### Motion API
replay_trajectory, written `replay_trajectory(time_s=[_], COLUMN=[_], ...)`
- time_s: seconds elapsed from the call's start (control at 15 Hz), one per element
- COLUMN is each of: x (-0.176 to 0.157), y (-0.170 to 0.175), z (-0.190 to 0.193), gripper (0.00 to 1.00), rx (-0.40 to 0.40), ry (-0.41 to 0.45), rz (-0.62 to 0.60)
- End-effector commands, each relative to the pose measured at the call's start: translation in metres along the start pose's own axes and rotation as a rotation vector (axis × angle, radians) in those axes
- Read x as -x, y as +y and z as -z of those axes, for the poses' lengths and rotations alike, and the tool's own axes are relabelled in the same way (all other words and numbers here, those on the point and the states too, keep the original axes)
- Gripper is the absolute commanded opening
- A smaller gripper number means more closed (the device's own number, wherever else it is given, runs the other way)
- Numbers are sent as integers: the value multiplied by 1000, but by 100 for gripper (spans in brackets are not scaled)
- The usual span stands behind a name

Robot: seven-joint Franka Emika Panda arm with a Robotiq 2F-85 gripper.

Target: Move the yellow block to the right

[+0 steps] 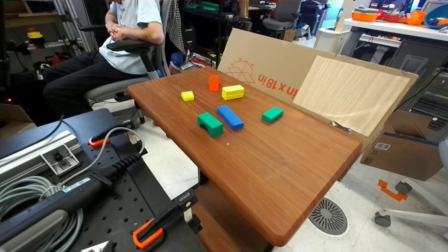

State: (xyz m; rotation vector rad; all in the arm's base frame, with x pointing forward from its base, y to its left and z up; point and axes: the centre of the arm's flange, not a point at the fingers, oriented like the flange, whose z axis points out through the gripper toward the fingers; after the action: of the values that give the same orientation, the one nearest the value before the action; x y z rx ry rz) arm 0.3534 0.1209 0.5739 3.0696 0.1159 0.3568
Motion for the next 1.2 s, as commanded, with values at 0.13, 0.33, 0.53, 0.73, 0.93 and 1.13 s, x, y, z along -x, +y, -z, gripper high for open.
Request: replay_trajectory(time_s=[0.13, 0.33, 0.53, 0.73, 0.93, 1.13], x=[-31, -50, -69, -80, -83, -85], y=[-1, 0, -2, -10, -21, -32], z=[-54, -109, -171, -237, -305, -359], gripper=[100, 100, 100, 100, 100, 100], rx=[-52, -88, -123, -170, -208, -210], ry=[-58, -69, -111, -183, -289, -399], rz=[125, 253, 353, 426, 526, 647])
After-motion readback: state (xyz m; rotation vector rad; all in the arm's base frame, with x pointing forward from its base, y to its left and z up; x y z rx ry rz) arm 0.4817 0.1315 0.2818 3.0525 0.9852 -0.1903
